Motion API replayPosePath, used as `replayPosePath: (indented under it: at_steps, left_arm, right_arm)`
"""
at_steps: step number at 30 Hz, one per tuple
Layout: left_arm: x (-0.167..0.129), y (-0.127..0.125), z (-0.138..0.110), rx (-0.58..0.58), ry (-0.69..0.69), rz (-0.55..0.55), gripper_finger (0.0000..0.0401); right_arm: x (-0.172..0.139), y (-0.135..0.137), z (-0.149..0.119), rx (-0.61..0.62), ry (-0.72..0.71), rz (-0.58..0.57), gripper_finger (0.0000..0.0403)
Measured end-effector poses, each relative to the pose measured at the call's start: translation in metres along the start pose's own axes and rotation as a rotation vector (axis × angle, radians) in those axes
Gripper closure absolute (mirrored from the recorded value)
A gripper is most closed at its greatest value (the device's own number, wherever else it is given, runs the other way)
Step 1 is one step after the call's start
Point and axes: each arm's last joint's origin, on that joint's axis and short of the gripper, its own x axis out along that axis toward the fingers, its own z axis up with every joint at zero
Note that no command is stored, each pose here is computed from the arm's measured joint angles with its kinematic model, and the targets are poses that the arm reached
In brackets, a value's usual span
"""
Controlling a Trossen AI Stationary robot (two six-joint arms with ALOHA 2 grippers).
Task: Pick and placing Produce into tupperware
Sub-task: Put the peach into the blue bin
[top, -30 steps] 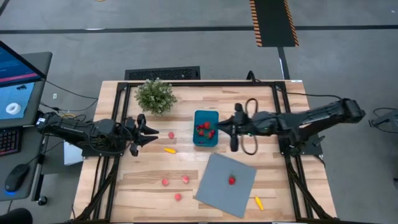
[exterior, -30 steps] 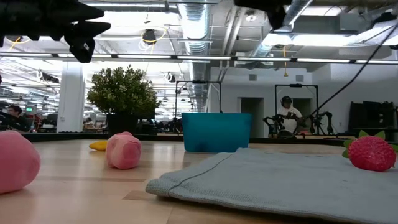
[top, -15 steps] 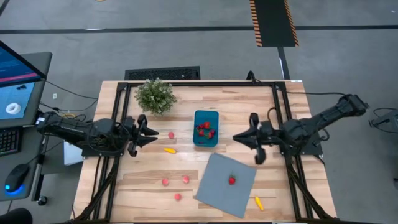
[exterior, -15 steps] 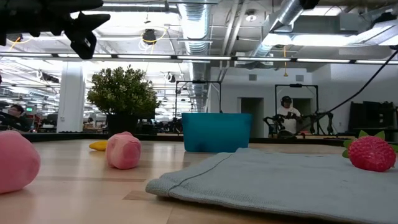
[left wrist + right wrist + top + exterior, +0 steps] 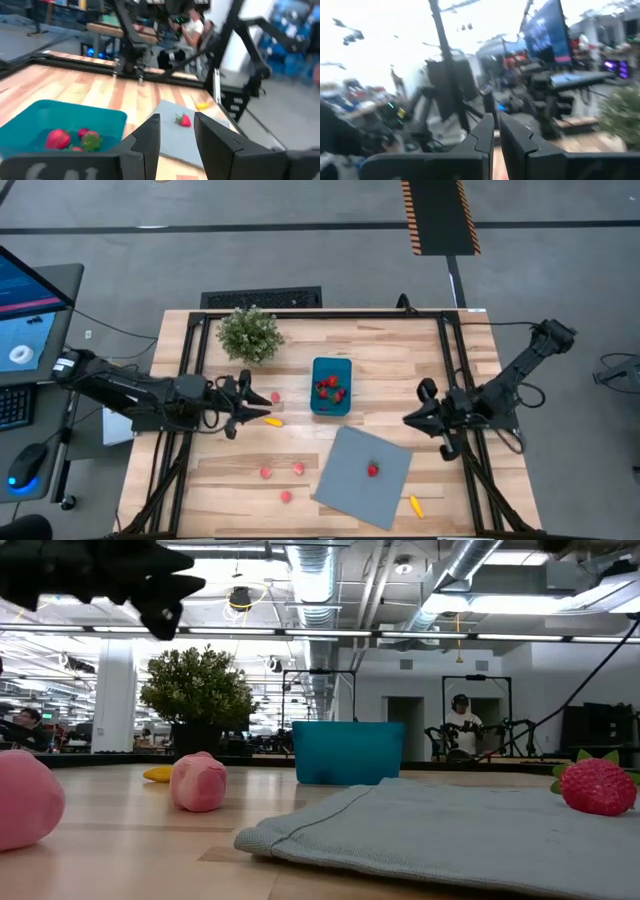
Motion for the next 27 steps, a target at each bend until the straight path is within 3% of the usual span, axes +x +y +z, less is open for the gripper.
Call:
replayPosePath:
  at_steps: [5,9,13,20,27]
  left_arm:
    - [0.028,-0.005,0.005,0.087,0.094,-0.072,0.0292]
    - [0.057,-0.004,0.008,0.161,0.193,-0.060,0.0292]
    - [0.091,0.001,0.010,0.128,0.289,-0.028,0.0292]
    - [0.152,-0.006,-0.003,0.224,0.414,-0.187,0.0292]
    - [0.207,-0.005,-0.011,0.293,0.593,-0.203,0.0292]
  right_arm:
    - [-0.012,0.009,0.002,-0.021,-0.084,0.089,0.0351]
    - [-0.017,0.013,0.002,-0.021,-0.095,0.115,0.0351]
    - [-0.019,0.016,0.001,-0.004,-0.086,0.131,0.0351]
    - [-0.023,0.023,0.000,0.000,-0.066,0.178,0.0351]
    - [-0.026,0.027,-0.001,0.007,-0.058,0.211,0.0351]
